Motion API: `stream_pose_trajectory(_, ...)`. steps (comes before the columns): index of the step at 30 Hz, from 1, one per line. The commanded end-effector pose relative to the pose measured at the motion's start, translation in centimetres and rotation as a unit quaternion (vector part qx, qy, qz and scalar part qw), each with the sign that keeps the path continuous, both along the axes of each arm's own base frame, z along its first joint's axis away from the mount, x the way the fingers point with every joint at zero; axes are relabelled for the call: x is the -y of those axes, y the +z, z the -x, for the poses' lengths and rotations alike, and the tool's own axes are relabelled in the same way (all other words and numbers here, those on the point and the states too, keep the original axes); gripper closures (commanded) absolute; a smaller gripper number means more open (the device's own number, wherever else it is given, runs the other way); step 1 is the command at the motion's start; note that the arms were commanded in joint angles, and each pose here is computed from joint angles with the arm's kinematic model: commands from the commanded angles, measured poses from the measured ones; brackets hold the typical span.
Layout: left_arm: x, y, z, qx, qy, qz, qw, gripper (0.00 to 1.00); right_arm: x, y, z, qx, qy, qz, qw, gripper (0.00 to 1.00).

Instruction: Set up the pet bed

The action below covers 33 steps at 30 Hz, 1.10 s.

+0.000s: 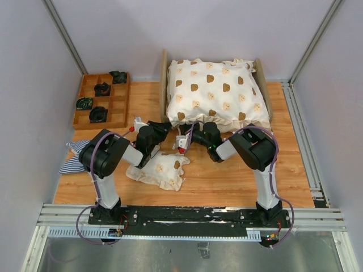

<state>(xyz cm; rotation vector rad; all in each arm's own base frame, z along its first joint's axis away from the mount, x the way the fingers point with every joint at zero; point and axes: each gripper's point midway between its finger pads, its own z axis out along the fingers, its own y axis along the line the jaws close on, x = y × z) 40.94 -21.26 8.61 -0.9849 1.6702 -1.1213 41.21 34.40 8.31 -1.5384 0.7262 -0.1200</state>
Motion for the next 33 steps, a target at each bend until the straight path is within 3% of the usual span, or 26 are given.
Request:
stream_pose_trajectory(1, -1.0, 3.7, -1.6, 0.076, 0.038, 0.033, 0.996, 0.79, 0.3, 0.9, -0.6, 0.019, 0.004, -0.009, 1.0, 1.0)
stream_pose_trajectory(4, -1.1, 4.7, -1.6, 0.093, 0.038, 0.034, 0.994, 0.98, 0.4, 0.8, -0.5, 0.017, 0.004, -0.009, 1.0, 1.0)
stream_pose_trajectory(9, -1.6, 5.7, -0.9, 0.102, 0.042, 0.022, 0.994, 1.0, 0.4, 1.3, -0.6, 0.011, -0.006, -0.028, 1.0, 0.98)
stream_pose_trajectory(14, -2.1, 5.4, 0.0, 0.088, 0.046, 0.026, 0.995, 1.0, 0.8, 1.6, 0.3, -0.014, -0.017, -0.047, 0.999, 0.67)
stream_pose_trajectory(16, -2.0, 5.0, 0.4, 0.081, 0.045, 0.03, 0.995, 1.0, 1.0, 1.3, 1.3, -0.025, -0.004, -0.039, 0.999, 0.62)
stream_pose_trajectory(23, -1.7, 4.2, 1.1, 0.065, 0.036, 0.043, 0.996, 1.0, 0.2, -0.7, 5.4, -0.032, 0.087, 0.042, 0.995, 0.61)
stream_pose_trajectory(33, -1.8, 3.2, 1.7, 0.04, 0.03, 0.019, 0.999, 1.0, -1.7, -4.3, 6.2, -0.001, 0.13, 0.173, 0.976, 0.61)
